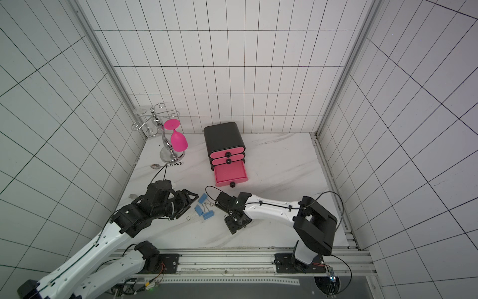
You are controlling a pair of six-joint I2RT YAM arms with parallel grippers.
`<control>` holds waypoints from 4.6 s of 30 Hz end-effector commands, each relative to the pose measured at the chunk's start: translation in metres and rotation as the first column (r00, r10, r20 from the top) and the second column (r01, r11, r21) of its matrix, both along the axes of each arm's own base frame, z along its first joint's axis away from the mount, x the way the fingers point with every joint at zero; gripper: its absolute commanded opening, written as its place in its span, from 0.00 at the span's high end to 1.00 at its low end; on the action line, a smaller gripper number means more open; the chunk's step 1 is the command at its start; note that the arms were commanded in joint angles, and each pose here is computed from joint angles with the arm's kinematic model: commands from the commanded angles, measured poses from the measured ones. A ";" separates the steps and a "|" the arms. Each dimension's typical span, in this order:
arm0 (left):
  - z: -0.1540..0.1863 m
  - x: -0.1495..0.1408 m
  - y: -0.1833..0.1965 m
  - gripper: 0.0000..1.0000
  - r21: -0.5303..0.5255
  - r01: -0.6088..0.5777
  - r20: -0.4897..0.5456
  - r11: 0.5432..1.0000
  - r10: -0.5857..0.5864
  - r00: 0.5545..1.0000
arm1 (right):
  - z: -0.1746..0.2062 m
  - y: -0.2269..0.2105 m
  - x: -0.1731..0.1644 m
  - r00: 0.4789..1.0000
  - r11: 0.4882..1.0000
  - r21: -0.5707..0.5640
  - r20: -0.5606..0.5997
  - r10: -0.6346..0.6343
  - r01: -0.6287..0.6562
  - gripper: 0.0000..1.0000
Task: Put the binder clips in the drawer according to color
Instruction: Pick up the binder clip at the center of the board, then place the binder clip in the drawer, then pick up the binder clip at the center of the board.
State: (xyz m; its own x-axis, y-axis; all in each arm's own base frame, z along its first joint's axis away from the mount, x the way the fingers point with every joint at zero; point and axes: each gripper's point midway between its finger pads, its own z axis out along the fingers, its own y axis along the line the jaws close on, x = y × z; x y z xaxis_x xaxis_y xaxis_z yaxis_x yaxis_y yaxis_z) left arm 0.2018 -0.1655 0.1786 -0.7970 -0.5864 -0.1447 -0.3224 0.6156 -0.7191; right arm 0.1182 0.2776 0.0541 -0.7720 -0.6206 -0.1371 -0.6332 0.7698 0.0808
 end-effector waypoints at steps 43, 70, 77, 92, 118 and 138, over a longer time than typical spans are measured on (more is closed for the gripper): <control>0.025 0.069 0.013 0.32 -0.063 0.027 0.027 0.998 -0.025 0.999 | 0.041 0.014 0.250 0.925 0.920 0.168 0.079 -0.371 0.354 0.50; 0.021 0.051 0.020 0.32 -0.074 0.001 0.027 0.997 0.001 1.000 | 0.065 0.022 0.163 0.957 0.938 0.226 0.061 -0.284 0.263 0.31; 0.015 0.039 0.025 0.32 -0.082 -0.027 0.023 0.996 0.029 0.999 | 0.045 0.056 0.124 0.984 0.972 0.173 0.055 -0.171 0.160 0.40; 0.009 0.025 0.031 0.32 -0.063 -0.029 0.000 0.998 0.030 1.000 | -0.002 0.076 0.132 0.981 0.979 0.084 0.036 -0.189 0.186 0.64; 0.017 0.015 0.032 0.32 -0.061 -0.007 0.006 0.998 0.008 1.000 | -0.030 0.075 0.116 0.969 0.967 0.077 0.041 -0.245 0.241 0.83; 0.022 0.015 0.023 0.32 -0.066 0.007 0.023 0.998 -0.006 1.000 | -0.022 -0.029 0.072 0.888 0.892 0.047 0.082 -0.452 0.450 0.68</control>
State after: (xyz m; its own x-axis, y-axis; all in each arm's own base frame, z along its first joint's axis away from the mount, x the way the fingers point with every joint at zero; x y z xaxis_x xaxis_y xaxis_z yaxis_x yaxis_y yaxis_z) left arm 0.2103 -0.1399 0.1885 -0.8038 -0.5882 -0.0891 -0.3340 0.5701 -0.7506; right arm 0.1929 0.2634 0.0286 -0.9412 -0.2589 -0.2171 -0.2810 0.9566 0.0773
